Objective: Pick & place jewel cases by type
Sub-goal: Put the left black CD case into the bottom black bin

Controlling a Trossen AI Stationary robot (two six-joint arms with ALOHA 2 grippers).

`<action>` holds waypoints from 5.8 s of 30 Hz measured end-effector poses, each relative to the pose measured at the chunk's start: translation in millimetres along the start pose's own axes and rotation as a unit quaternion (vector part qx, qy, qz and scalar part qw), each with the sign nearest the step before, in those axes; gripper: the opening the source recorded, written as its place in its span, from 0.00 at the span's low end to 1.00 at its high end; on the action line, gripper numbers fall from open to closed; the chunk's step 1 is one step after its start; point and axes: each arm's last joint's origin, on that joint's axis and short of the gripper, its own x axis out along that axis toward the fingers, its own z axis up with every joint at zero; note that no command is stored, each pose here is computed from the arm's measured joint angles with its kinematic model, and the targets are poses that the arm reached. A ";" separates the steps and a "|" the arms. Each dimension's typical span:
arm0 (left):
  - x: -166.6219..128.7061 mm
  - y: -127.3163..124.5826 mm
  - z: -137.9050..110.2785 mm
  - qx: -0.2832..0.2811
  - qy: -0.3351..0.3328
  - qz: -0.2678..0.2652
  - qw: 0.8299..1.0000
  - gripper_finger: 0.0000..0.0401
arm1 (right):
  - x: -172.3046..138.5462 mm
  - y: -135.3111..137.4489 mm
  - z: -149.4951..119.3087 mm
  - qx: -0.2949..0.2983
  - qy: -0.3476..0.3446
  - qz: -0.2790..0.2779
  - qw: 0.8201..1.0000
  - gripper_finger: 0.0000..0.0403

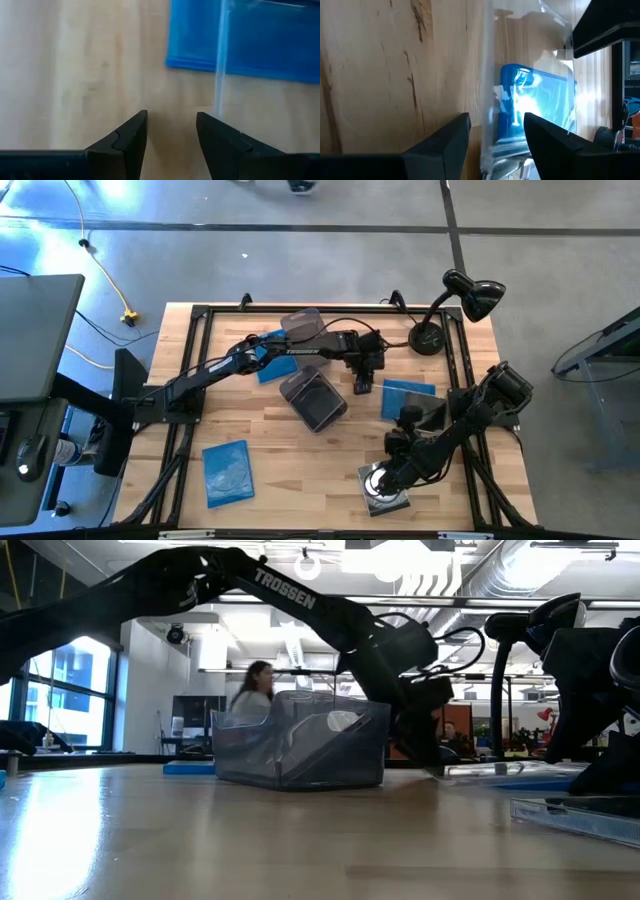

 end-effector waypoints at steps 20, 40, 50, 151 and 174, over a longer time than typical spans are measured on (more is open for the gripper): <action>9.1 -50.7 3.5 0.019 0.032 -0.026 0.999 0.42 | -2.4 -0.4 -2.4 -0.014 -0.009 -0.016 1.000 0.46; 9.9 -55.6 1.0 -0.014 0.044 -0.054 0.997 0.42 | -22.6 2.2 -13.7 -0.087 -0.042 -0.061 0.993 0.28; 11.5 -63.8 0.2 -0.049 0.043 -0.139 0.988 0.42 | -31.0 -1.4 -14.6 -0.105 -0.044 -0.086 0.990 0.24; -450.9 -86.8 3.4 -0.015 -0.123 0.370 0.921 0.42 | -44.9 -168.6 239.9 0.265 -0.370 -0.101 0.885 0.02; -448.8 -87.9 -0.1 -0.025 -0.111 0.352 0.929 0.42 | 22.3 -120.5 191.1 0.212 -0.296 -0.073 0.929 0.08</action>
